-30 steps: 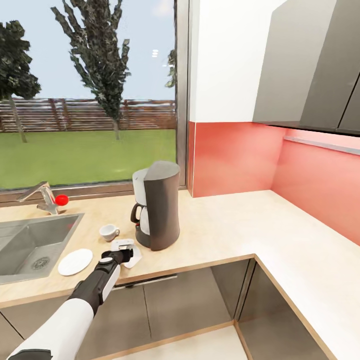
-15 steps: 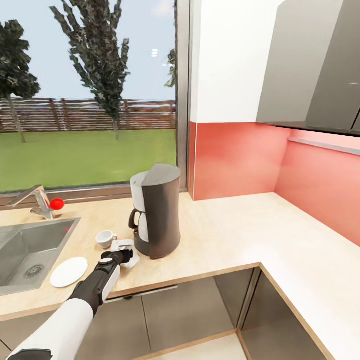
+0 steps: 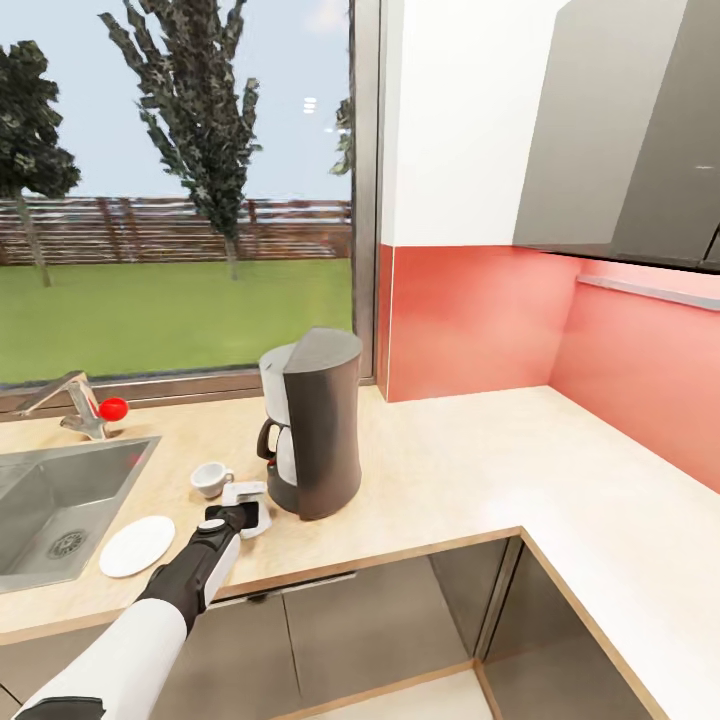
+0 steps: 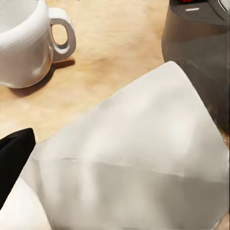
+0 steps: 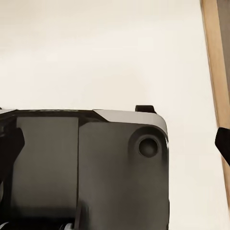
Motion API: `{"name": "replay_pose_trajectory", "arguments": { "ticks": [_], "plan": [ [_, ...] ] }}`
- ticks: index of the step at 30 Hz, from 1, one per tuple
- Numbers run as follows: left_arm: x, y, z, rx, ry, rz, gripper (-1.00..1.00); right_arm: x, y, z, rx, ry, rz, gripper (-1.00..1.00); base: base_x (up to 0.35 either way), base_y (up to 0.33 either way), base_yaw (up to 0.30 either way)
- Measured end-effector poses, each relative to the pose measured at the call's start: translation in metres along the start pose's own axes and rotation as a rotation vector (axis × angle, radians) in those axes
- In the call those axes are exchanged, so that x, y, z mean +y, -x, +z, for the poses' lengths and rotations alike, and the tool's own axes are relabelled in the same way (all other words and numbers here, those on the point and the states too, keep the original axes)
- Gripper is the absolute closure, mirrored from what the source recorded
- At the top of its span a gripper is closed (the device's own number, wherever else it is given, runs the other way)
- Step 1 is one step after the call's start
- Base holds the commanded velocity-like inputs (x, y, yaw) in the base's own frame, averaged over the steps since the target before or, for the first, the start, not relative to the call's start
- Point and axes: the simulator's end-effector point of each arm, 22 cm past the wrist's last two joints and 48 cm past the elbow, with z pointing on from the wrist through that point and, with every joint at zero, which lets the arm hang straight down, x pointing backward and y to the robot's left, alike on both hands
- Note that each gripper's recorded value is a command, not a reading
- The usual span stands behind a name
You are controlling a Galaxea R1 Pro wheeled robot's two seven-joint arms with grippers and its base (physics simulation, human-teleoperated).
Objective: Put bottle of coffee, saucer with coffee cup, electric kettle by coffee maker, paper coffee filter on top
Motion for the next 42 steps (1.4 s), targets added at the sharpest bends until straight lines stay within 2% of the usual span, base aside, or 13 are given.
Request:
{"name": "replay_pose_trajectory", "arguments": {
  "ticks": [31, 34, 38, 42],
  "plan": [
    [0.002, 0.0, 0.0, 0.0, 0.002, -0.004, 1.0, 0.0, 0.0, 0.0, 0.001, 0.0, 0.0, -1.0, 0.0, 0.0, 0.0],
    [0.001, 0.006, 0.0, -0.008, -0.005, -0.008, 1.0, 0.0, 0.0, 0.0, 0.001, 0.0, 0.0, -1.0, 0.0, 0.0, 0.0],
    [0.004, 0.048, -0.008, -0.074, -0.007, -0.016, 1.0, 0.0, 0.0, 0.0, 0.001, 0.0, 0.0, -1.0, 0.0, 0.0, 0.0],
    [0.025, 0.069, -0.016, -0.056, 0.014, -0.018, 1.0, 0.0, 0.0, 0.0, 0.001, 0.0, 0.001, -1.0, 0.0, 0.0, 0.0]
  ]
}}
